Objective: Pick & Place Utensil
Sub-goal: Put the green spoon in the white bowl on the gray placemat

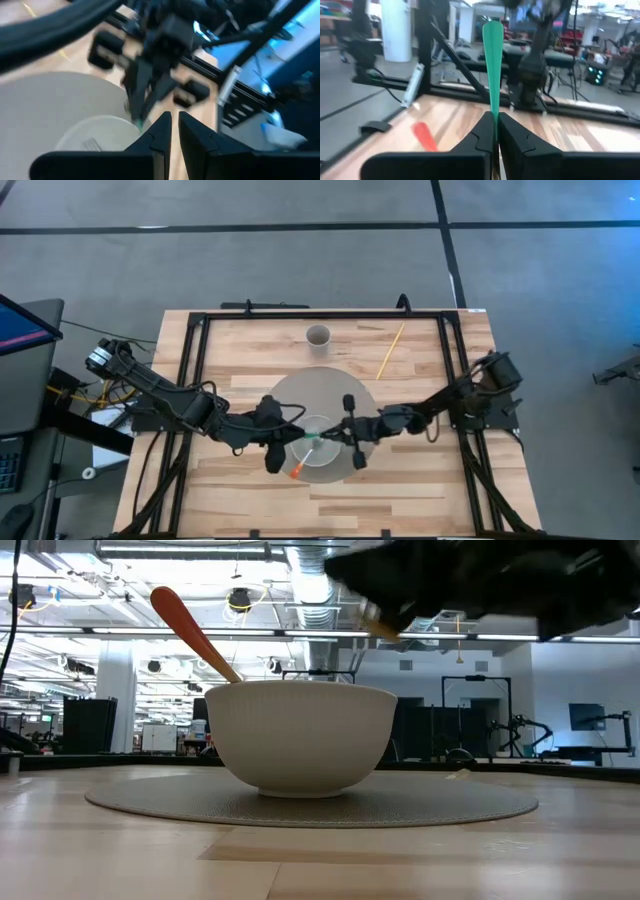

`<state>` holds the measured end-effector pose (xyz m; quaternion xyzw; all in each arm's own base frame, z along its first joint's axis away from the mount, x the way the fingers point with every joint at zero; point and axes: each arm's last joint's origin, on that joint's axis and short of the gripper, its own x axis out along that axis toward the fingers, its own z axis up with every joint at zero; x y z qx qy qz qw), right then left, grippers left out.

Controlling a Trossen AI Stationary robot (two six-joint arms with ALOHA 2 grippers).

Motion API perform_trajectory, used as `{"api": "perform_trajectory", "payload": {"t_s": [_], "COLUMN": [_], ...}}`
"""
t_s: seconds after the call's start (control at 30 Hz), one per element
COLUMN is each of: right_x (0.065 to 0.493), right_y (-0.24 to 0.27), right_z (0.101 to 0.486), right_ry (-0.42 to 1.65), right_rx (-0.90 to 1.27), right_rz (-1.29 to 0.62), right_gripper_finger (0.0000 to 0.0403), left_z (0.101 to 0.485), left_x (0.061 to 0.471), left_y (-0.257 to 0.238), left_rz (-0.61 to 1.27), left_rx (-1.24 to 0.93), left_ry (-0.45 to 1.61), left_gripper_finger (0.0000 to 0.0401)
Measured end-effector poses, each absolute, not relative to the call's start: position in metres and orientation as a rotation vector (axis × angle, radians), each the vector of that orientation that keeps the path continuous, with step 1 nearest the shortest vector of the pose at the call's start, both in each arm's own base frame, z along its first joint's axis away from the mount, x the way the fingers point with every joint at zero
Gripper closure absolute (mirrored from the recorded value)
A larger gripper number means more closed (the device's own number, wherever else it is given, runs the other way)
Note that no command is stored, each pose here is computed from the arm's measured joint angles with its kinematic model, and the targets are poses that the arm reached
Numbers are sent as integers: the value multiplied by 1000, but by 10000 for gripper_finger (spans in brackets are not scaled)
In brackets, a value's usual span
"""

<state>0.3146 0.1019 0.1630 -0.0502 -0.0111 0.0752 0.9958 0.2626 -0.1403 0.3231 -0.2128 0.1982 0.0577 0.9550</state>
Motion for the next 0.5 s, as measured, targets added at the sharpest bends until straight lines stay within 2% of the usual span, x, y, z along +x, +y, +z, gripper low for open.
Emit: {"api": "perform_trajectory", "payload": {"t_s": [0.17, 0.5], "right_x": [337, 352], "right_y": [100, 99], "right_z": [147, 128], "right_ry": [16, 210], "right_rx": [-107, -97], "right_rz": [160, 161], "right_gripper_finger": [391, 390], "left_z": [324, 324], "left_x": [263, 261], "left_y": [-137, -141], "left_rz": [210, 188], "left_rx": [-374, -381], "left_ry": [356, 362], "left_gripper_finger": [366, 366]}}
